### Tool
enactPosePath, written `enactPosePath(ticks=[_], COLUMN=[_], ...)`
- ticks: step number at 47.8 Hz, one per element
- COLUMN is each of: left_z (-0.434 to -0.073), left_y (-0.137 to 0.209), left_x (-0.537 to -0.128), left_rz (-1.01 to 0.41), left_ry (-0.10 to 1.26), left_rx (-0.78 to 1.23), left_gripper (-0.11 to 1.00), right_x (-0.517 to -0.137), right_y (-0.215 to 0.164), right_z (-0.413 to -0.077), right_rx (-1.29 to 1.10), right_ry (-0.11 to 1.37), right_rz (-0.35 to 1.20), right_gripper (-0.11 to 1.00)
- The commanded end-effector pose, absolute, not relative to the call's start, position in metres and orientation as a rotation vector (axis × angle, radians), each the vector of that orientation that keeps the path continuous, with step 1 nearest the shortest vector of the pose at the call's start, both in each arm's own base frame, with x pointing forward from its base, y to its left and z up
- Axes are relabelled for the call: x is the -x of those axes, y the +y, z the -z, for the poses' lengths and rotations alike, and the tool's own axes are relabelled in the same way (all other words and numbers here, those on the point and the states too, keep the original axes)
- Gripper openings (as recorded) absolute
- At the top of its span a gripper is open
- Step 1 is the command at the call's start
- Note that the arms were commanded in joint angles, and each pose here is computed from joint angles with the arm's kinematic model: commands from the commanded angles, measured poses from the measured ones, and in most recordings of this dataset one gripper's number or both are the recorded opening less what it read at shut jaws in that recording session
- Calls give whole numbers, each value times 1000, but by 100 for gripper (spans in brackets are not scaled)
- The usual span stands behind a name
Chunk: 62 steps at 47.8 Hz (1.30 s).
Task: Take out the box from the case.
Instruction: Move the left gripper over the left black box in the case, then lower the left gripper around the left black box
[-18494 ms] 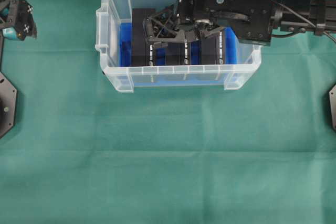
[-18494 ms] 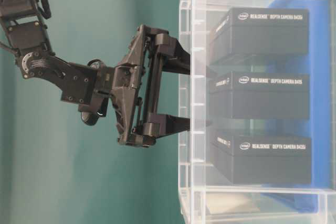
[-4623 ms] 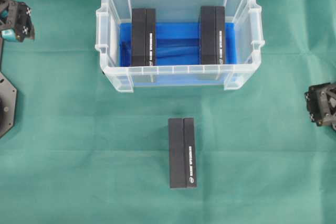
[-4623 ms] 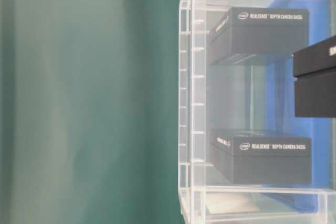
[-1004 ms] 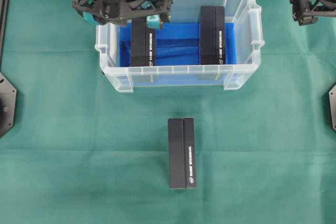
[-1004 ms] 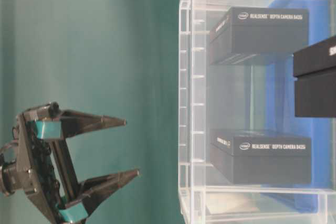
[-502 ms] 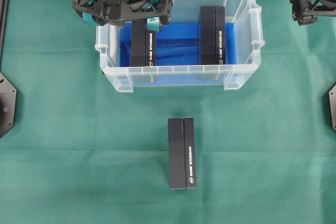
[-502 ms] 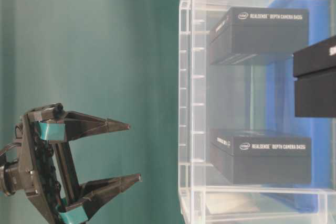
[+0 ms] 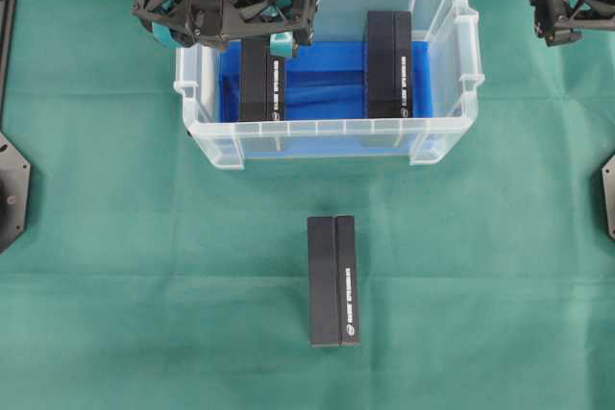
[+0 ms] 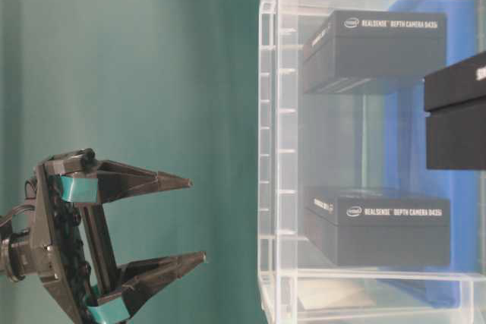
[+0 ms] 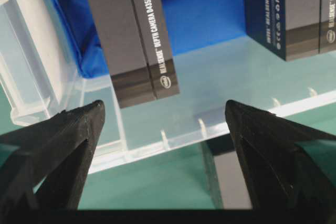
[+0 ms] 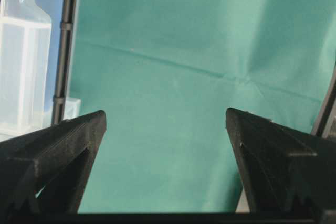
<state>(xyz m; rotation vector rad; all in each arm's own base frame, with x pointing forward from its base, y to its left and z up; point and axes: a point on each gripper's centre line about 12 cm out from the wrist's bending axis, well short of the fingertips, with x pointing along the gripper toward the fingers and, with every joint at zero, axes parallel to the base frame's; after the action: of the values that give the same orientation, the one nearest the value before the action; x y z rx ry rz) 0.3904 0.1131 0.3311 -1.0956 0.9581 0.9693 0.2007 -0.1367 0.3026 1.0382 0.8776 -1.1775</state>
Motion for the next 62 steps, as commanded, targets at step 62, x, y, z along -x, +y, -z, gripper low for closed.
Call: enactPosePath(ticks=[62], left_z=[-261], left_y=[121], left_x=[-398], left_rz=[-1026], left_ry=[965], left_rx=[1122], left_gripper=[95], right_x=[-201], right_y=[-137], right_z=[-308], right_rx=[-1038], right_ry=[857], right_rz=[1166], right_gripper=[93])
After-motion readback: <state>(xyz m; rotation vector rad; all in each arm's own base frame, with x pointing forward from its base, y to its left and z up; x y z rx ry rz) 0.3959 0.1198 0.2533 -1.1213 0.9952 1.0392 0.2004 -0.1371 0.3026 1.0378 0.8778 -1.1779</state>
